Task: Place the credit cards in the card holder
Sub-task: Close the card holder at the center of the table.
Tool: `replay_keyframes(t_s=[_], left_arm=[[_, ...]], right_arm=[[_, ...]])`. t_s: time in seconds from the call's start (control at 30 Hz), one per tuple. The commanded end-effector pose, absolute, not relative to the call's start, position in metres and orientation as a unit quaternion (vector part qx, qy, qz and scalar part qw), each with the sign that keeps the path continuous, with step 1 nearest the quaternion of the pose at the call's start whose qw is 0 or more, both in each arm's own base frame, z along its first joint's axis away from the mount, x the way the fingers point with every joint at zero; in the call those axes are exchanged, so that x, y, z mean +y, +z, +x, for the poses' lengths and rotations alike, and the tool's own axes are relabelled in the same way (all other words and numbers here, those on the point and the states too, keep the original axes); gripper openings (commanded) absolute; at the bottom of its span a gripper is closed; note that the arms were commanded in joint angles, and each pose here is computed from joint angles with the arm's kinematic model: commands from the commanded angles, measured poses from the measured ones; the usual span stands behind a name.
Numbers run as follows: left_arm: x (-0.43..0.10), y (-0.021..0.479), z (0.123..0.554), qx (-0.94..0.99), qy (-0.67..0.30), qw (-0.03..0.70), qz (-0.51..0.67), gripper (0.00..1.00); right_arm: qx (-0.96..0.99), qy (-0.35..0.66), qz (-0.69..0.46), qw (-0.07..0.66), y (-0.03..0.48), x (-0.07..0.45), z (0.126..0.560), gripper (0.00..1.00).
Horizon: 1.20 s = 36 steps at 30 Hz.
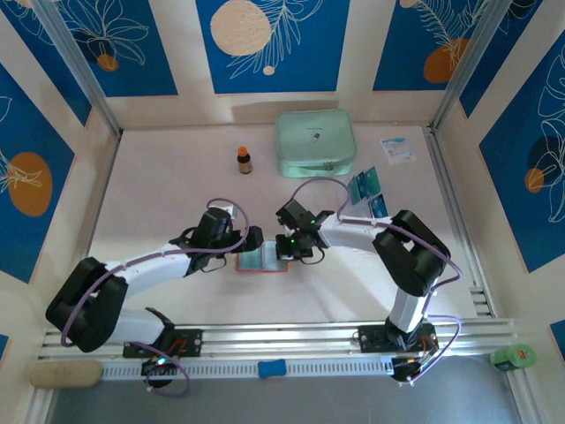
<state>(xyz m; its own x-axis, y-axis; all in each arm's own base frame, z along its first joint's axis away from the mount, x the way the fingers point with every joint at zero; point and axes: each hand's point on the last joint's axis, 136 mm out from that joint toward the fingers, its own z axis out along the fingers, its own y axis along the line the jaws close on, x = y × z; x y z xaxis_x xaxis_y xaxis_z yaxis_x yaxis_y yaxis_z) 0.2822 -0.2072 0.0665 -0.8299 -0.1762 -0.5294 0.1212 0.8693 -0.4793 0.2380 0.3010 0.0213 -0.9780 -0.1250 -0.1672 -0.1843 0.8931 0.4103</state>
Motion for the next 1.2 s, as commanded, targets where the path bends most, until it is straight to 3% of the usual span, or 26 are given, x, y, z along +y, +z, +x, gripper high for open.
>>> replay_keyframes(t_s=[0.0, 0.73, 1.17], left_arm=[[-0.209, 0.058, 0.28, 0.922, -0.268, 0.277, -0.019, 1.0], [-0.219, 0.034, 0.273, 0.929, -0.284, 0.239, -0.008, 1.0], [-0.236, 0.066, 0.276, 0.907, -0.337, 0.253, 0.005, 1.0]], right_arm=[[0.977, 0.197, -0.072, 0.039, 0.001, 0.288, 0.225, 0.0], [0.979, 0.192, -0.068, 0.033, -0.006, 0.282, 0.22, 0.0], [0.979, 0.189, -0.067, 0.03, -0.008, 0.281, 0.22, 0.0]])
